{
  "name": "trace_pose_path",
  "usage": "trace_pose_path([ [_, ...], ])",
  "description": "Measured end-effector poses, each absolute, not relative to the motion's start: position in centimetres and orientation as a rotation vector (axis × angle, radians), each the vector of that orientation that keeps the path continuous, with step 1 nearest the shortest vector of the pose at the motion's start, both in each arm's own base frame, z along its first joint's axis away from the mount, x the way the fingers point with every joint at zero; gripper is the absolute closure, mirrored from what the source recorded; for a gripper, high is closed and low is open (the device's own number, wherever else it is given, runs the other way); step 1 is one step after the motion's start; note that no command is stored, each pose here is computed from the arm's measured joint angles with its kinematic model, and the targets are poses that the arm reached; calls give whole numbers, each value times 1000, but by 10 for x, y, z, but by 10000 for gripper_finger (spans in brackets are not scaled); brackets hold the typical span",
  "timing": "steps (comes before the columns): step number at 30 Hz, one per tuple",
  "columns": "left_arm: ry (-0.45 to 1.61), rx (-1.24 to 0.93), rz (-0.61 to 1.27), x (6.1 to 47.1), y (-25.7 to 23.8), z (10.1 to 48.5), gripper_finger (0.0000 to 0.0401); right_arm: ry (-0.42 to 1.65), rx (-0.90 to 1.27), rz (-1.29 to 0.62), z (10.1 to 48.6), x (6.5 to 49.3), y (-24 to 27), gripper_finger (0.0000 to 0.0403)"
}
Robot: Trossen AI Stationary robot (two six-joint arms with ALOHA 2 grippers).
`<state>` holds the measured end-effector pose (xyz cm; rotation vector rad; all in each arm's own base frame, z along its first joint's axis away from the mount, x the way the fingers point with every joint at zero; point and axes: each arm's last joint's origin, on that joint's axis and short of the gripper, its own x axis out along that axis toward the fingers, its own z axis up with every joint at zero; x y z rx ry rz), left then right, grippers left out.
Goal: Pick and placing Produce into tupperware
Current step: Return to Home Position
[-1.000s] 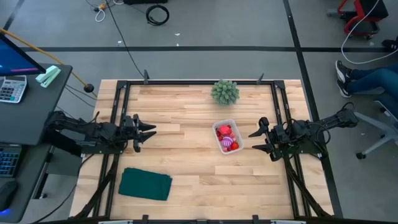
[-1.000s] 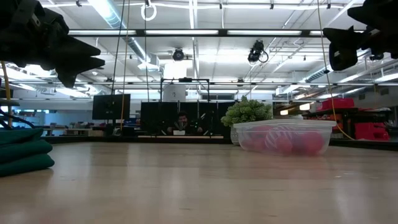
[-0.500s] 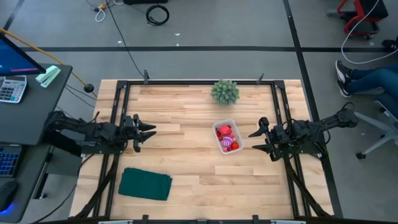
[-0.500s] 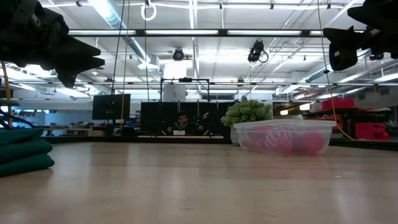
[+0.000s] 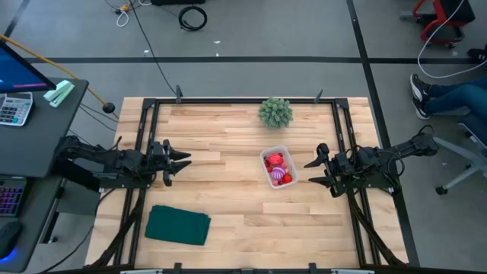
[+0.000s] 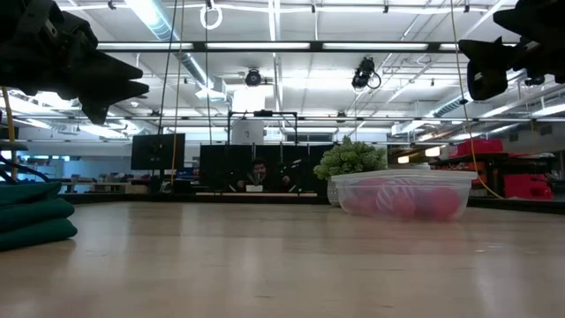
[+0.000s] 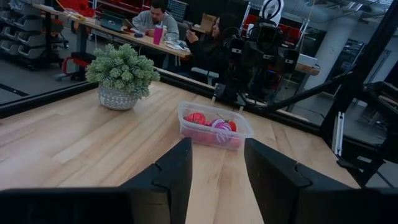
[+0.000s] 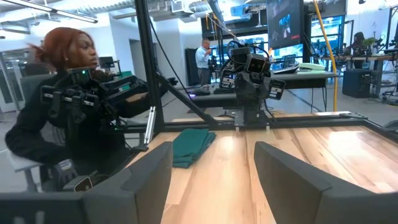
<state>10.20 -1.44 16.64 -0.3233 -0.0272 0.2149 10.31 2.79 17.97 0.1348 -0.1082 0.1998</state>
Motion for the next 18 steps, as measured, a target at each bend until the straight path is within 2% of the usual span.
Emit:
trace_pose_path([
  [9,-27,-323,215,102,-14,166,257,-108,135,200,180,103,28,167],
  [18,-27,-324,215,102,-14,166,244,-108,135,200,180,103,28,167],
])
